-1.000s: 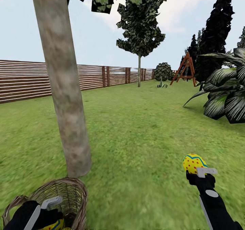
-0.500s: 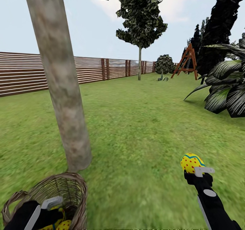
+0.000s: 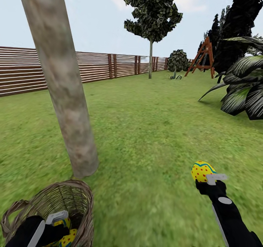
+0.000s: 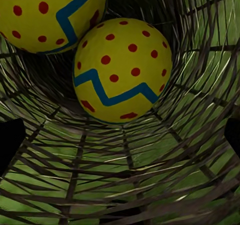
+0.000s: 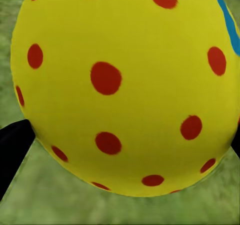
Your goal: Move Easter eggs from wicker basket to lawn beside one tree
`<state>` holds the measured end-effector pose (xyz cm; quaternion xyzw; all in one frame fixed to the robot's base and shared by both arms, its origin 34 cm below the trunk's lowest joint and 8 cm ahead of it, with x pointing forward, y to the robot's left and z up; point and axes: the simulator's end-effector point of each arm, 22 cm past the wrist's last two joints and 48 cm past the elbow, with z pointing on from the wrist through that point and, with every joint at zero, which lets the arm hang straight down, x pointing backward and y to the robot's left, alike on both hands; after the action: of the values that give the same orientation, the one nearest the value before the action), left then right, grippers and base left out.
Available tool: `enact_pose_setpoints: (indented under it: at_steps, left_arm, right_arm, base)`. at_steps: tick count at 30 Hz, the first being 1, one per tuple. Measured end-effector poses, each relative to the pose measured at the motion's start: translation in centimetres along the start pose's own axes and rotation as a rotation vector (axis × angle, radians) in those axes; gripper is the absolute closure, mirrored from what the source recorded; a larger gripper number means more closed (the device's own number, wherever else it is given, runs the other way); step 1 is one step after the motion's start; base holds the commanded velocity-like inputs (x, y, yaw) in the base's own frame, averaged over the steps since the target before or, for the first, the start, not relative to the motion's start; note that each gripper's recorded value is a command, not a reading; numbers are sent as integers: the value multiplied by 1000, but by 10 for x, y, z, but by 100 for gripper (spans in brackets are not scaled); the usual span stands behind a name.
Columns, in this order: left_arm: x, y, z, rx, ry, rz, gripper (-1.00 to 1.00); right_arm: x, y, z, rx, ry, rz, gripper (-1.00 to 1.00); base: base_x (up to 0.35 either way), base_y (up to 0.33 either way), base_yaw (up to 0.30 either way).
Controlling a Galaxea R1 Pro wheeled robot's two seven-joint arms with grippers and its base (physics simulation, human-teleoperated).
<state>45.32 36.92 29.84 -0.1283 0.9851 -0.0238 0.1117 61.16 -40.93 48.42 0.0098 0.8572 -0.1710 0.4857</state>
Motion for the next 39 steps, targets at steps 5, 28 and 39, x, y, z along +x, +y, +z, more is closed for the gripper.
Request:
enact_pose_setpoints:
  at_steps: [5,28,39]
  left_arm:
    - [8,-4,8,4,23,-3,-100]
    - [32,-7,34,-4,97,-4,-100]
    - [36,-6,38,-4,110,-9,-100]
  right_arm:
    - [-15,-31,1,156,-51,41,100]
    - [-26,24,18,-99,-125,57,100]
    - [-16,31,22,-106,-105,59,100]
  base:
    - [0,0,0]
    - [0,0,0]
    - [9,0,0]
